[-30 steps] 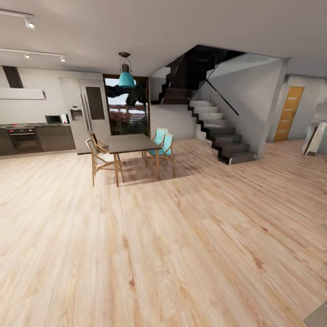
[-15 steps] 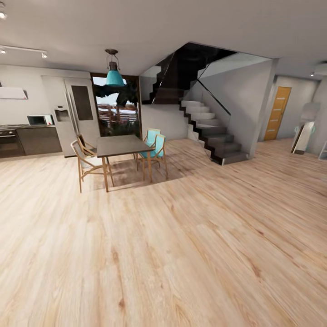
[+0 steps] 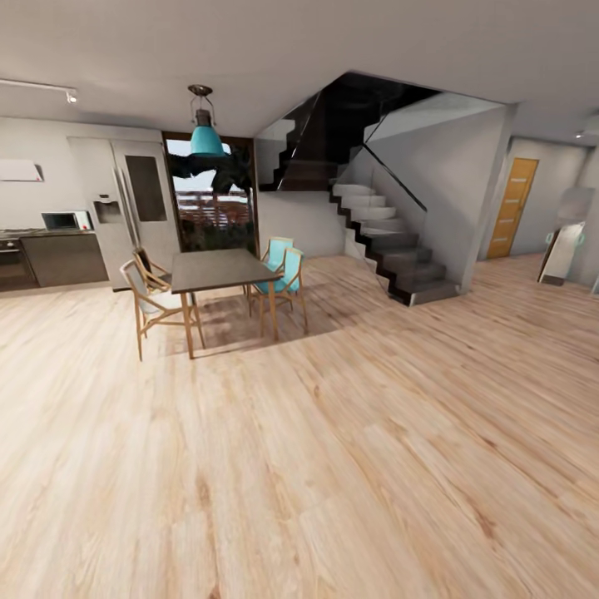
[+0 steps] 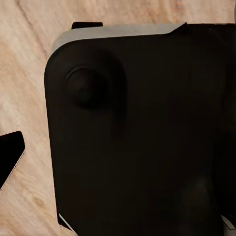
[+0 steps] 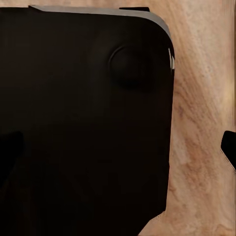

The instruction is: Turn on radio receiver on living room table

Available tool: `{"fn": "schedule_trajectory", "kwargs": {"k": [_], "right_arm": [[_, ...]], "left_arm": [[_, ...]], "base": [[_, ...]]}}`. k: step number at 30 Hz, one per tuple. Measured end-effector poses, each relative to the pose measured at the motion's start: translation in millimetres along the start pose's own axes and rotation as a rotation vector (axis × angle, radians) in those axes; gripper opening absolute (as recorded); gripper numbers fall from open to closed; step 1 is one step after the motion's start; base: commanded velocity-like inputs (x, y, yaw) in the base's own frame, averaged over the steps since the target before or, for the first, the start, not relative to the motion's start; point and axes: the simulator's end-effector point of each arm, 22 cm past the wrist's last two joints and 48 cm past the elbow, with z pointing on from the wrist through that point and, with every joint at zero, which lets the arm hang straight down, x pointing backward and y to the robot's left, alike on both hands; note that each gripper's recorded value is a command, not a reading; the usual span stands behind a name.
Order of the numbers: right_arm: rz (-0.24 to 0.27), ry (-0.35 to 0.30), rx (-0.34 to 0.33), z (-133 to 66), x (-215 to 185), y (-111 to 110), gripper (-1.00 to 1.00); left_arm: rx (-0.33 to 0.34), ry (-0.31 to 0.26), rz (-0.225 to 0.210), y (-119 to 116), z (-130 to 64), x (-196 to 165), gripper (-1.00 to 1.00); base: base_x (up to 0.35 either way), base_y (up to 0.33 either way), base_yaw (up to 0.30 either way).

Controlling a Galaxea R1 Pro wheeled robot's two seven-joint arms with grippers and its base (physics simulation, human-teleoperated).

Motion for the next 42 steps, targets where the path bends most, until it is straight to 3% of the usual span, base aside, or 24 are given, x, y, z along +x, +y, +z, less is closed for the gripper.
{"fn": "schedule_trajectory", "kwargs": {"k": [11,42], "right_arm": [[0.000,0.000,0.000,0.0,0.1,0.0,1.00],[0.000,0.000,0.000,0.0,-0.2,0.0,1.00]], "left_arm": [[0.000,0.000,0.001,-0.1,0.0,0.1,1.00],[0.000,0.000,0.000,0.0,0.0,-0.3,1.00]], "base": [[0.323,0.000,-0.040],[0.323,0.000,-0.251]]}}
